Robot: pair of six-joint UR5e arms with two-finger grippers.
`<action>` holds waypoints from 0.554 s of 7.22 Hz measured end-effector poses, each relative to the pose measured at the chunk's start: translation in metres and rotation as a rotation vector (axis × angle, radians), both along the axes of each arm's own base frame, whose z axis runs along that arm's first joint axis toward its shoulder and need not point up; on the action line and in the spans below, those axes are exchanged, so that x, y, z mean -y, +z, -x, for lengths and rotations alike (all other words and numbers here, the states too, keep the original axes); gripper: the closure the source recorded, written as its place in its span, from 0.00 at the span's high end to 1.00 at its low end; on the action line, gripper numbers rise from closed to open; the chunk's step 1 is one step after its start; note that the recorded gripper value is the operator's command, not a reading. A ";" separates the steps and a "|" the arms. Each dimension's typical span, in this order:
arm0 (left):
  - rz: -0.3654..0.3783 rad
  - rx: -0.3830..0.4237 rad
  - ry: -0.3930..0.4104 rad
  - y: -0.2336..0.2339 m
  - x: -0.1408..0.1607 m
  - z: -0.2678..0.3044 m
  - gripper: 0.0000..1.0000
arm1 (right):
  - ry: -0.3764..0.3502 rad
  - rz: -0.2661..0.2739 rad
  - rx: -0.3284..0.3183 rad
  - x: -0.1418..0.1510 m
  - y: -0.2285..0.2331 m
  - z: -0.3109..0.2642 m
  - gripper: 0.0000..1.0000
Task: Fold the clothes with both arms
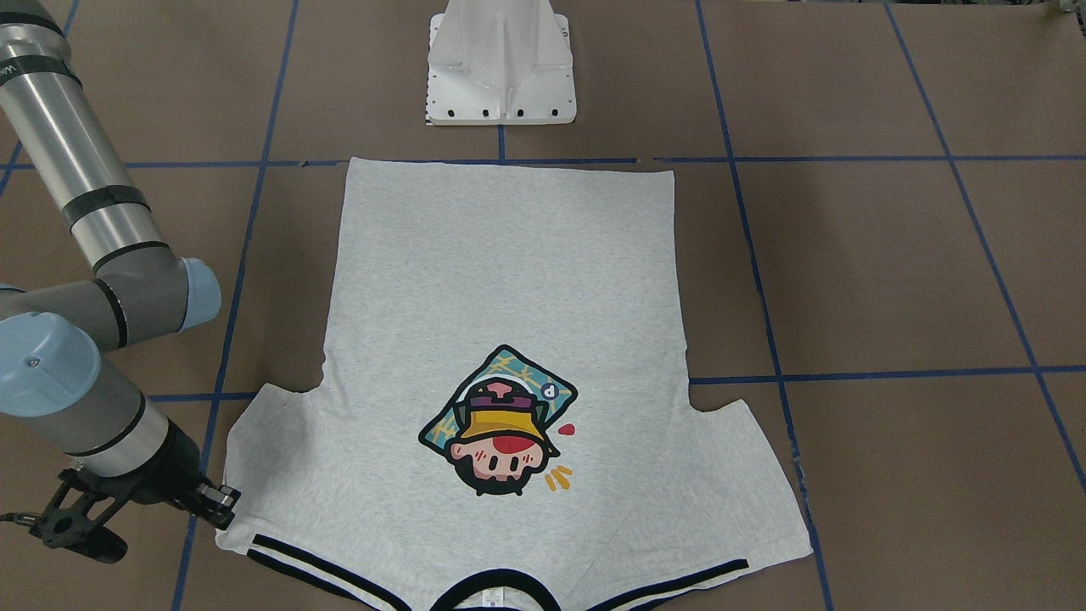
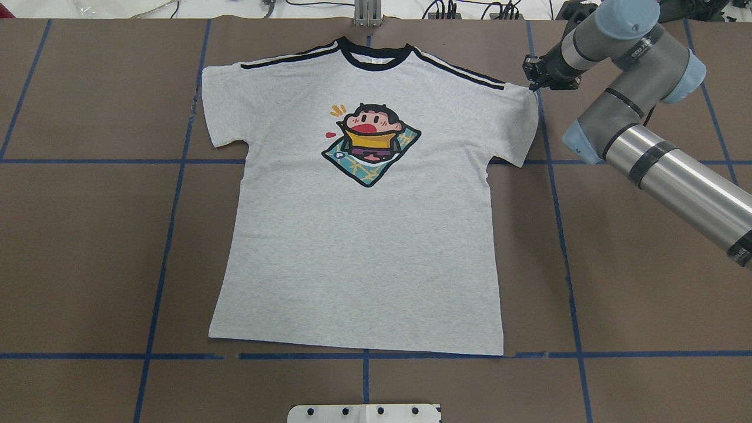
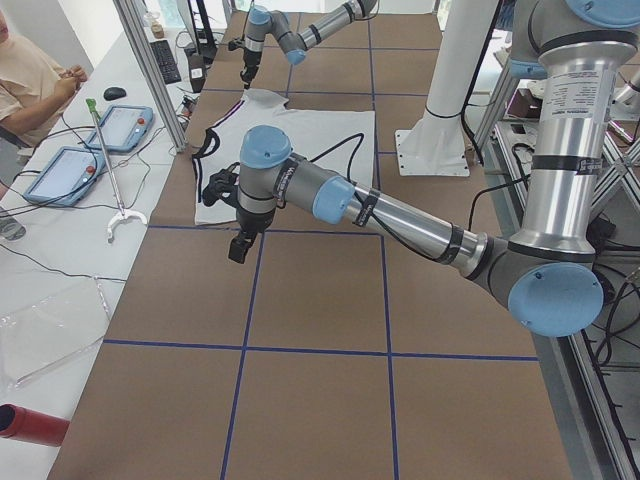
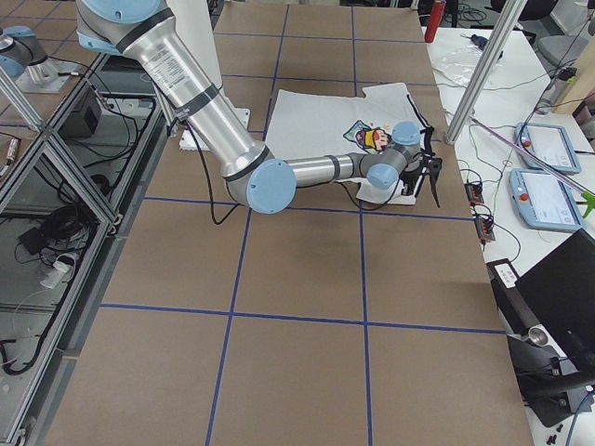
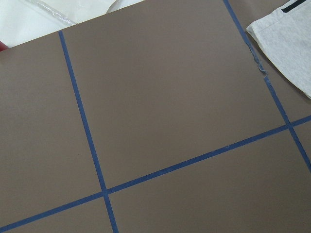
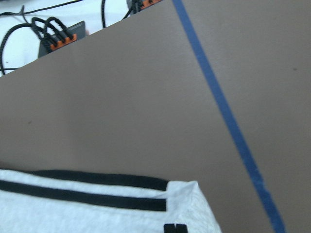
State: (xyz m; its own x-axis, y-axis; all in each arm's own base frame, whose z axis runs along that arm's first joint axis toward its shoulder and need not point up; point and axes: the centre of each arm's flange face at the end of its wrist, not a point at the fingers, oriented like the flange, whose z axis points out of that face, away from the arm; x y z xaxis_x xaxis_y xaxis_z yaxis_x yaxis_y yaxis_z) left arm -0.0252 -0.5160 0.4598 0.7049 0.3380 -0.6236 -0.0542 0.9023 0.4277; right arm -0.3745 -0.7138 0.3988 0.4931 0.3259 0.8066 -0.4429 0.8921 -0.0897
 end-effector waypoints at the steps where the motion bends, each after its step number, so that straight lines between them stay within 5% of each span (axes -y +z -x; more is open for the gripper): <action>1: -0.001 0.000 0.000 0.000 0.000 0.000 1.00 | -0.001 0.023 0.033 -0.007 -0.037 0.030 0.00; 4: -0.001 -0.003 0.002 -0.001 0.000 0.000 1.00 | 0.063 0.071 0.006 0.022 -0.112 0.113 0.00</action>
State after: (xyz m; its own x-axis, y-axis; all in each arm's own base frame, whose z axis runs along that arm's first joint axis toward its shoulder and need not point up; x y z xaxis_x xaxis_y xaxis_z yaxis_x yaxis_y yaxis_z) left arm -0.0250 -0.5156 0.4590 0.7028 0.3398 -0.6250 -0.0545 0.9017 0.4289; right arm -0.4871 -0.7360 0.2865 0.4650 0.4125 0.7833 -0.4973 0.8537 -0.1544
